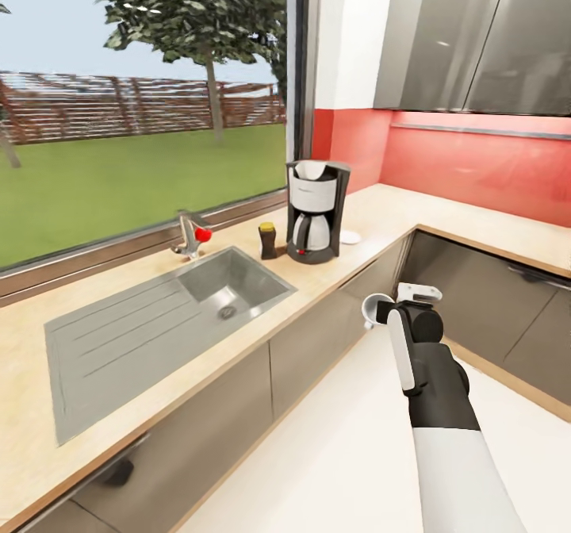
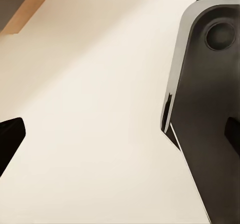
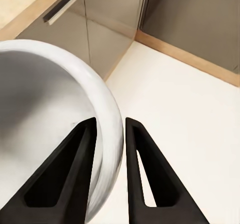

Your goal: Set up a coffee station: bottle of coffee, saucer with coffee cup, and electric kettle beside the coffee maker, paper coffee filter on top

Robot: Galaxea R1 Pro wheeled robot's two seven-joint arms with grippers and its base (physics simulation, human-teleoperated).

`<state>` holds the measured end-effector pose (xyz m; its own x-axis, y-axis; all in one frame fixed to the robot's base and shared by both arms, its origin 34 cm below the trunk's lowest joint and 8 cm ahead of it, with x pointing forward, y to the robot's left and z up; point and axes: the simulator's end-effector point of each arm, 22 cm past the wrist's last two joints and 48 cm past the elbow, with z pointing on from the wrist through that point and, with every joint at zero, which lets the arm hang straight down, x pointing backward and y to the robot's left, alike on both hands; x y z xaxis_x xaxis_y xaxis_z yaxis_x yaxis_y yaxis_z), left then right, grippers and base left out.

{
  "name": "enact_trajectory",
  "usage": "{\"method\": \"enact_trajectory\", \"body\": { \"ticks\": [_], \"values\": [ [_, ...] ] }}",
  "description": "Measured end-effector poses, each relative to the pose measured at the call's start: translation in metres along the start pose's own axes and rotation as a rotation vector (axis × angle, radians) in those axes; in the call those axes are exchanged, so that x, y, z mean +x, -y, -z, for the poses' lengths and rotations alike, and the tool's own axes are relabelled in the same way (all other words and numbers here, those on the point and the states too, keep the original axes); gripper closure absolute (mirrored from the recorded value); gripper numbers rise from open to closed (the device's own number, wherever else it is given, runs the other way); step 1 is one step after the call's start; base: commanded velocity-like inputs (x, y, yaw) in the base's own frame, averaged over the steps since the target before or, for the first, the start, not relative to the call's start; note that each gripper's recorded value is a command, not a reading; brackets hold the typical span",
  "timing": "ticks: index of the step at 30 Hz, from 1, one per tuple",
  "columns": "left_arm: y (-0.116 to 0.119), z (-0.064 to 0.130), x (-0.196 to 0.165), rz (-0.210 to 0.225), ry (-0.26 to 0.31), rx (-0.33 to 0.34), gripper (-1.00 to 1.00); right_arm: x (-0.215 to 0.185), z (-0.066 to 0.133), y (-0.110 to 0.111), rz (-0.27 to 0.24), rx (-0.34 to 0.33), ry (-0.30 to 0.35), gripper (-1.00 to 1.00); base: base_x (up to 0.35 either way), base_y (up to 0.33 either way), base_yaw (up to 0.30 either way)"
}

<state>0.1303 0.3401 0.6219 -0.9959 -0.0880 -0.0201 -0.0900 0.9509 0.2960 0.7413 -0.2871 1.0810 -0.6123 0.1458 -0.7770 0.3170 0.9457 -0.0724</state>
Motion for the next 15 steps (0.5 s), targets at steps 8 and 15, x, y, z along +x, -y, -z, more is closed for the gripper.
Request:
{"method": "enact_trajectory", "body": {
  "ticks": [8,15],
  "values": [
    [0.0,0.0,-0.0001,0.0,0.0,0.0,-1.0,0.0,0.0,0.0001,0.0,0.0,0.0,1.0,0.171,-0.264,-0.107],
    [0.0,0.0,-0.0001,0.0,0.0,0.0,-1.0,0.0,0.0,0.0001,0.0,0.0,0.0,1.0,0.17,-0.264,-0.288]
  ]
}}
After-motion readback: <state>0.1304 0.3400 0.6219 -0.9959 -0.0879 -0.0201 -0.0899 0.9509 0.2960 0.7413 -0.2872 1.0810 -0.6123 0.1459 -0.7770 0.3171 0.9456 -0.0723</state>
